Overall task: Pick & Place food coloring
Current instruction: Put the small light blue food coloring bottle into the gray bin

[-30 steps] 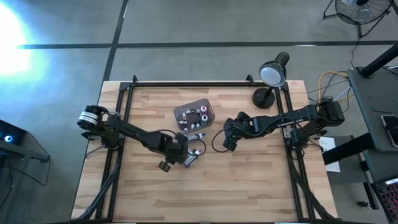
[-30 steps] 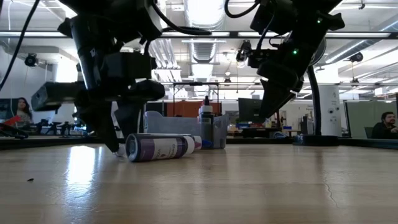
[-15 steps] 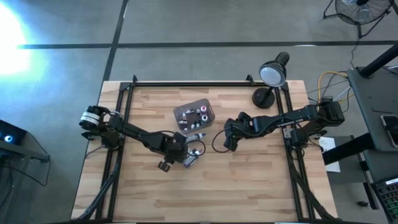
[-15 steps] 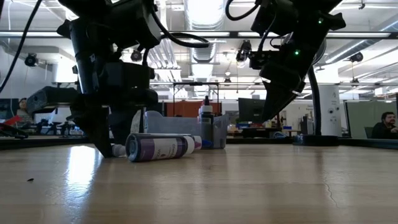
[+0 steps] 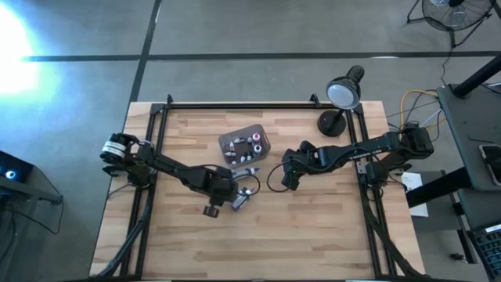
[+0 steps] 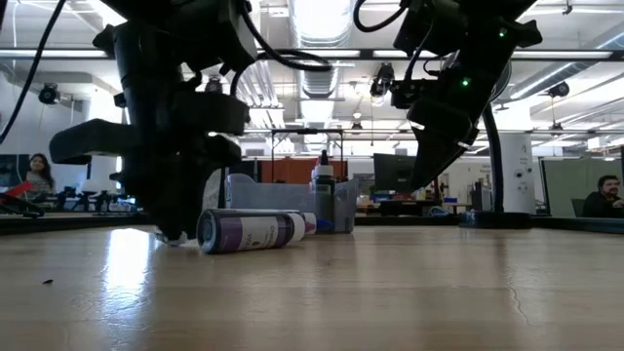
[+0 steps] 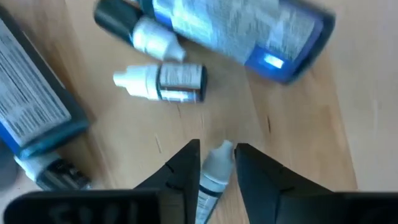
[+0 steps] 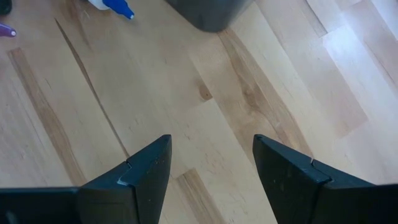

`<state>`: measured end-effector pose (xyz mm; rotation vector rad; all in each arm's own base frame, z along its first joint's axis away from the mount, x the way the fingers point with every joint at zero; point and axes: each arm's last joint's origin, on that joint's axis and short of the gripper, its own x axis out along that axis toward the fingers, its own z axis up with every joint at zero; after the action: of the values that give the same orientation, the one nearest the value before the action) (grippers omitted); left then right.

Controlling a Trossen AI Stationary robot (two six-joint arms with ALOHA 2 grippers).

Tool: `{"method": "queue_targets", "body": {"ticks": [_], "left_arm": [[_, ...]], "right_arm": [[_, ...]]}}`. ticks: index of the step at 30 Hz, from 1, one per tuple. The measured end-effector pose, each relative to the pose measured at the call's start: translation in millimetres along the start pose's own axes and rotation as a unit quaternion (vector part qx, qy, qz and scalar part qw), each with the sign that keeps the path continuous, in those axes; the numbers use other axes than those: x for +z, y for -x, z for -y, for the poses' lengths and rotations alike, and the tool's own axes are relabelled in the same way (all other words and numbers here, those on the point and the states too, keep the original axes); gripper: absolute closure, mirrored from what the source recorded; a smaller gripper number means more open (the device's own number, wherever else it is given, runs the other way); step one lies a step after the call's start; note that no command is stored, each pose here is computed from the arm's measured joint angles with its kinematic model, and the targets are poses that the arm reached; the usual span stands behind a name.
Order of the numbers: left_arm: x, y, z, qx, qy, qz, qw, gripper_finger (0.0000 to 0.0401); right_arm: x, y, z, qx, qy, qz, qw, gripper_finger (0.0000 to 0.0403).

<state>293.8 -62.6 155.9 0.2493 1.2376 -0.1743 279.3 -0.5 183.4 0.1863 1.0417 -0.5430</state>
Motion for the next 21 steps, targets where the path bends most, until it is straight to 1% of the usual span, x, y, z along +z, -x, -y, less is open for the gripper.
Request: {"method": "queue_targets", "body": {"ticks": [5,14,21], "left_arm": [[-3.1,-0.9,0.4,0.002,-0.020,-0.011,1.000,0.0325],[-5.3,-1.5,0.0,0.010,-0.020,-0.020,1.000,0.0326],[-11.3,-3.6,1.1,0.002,0.008,-0.041,0.999,0.0326]], "right_arm": [[0.0,0.0,0.0,0.000,0.000,0.000,1.000,0.0184],[-1.6,-0.9,0.4,-0.001,0.001,-0.002,1.000,0.0184],[-4.0,-2.3,1.2,-0.003,0.000,-0.005,1.000,0.0184]]}}
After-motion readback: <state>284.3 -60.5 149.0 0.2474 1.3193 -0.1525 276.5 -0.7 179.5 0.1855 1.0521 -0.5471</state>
